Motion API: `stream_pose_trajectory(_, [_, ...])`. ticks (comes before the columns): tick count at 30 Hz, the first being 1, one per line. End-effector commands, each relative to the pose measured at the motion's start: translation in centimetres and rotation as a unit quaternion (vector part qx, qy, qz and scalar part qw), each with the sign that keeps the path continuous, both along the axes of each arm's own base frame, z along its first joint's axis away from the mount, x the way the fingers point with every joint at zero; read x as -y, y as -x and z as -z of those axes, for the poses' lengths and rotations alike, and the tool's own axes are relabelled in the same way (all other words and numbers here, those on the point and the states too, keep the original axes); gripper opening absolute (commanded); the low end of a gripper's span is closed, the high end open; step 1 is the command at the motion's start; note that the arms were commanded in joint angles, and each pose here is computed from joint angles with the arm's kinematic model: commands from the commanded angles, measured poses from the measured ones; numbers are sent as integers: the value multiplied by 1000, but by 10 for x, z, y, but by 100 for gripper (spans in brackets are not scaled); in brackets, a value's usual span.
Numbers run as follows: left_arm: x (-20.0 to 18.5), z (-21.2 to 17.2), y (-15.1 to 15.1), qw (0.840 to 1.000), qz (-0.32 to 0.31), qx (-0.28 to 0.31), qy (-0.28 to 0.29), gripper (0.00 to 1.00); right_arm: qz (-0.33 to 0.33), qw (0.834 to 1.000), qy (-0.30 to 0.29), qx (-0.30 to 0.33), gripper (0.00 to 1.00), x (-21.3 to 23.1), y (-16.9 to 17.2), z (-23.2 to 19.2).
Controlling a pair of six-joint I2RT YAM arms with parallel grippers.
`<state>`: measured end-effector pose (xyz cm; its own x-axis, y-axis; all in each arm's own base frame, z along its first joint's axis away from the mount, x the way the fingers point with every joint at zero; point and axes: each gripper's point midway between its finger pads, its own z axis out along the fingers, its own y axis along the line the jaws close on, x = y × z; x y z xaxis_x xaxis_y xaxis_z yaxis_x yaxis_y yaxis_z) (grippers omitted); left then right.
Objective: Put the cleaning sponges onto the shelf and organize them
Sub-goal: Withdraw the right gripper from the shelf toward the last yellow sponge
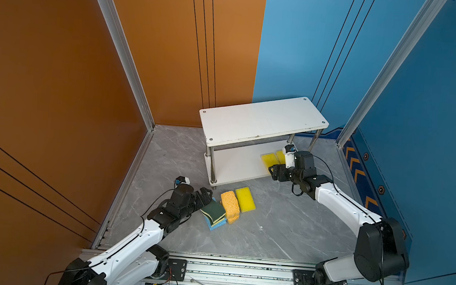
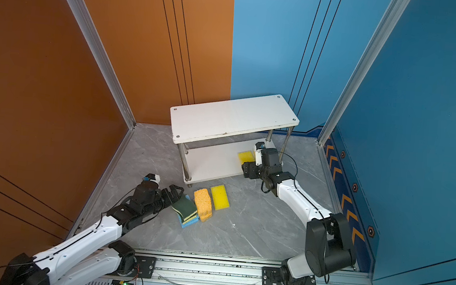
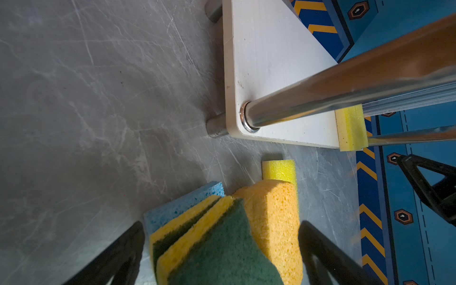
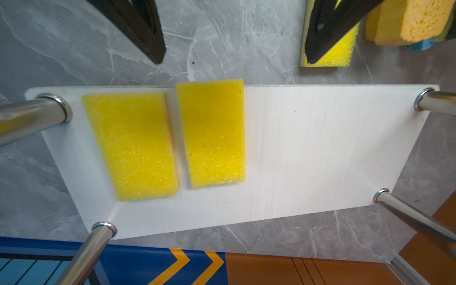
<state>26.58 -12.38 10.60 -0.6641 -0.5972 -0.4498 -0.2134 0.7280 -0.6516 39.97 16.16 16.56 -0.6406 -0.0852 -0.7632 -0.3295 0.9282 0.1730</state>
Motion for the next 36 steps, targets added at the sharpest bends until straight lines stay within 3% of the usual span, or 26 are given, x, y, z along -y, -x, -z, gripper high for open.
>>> stream_pose_trajectory(1, [2,-5,-2,1000,1,5,7,98,-46,998,-22,-43,87,-15,24,13])
stream_pose_trajectory(7, [3,-7,-3,1000,3,6,8,98,-113,988,-43,-95,88,-38,58,27])
stream_pose_trajectory(19, [9,-8,-3,1000,12,4,9,98,-105,990,20,-91,90,-70,99,65])
stream_pose_trajectory(28, [12,-7,-2,1000,15,1,9,97,-135,984,-7,-116,89,-92,115,75])
stream_pose_trajectory(36, [14,-6,1,1000,19,1,11,98,-125,986,46,-96,92,-104,125,91])
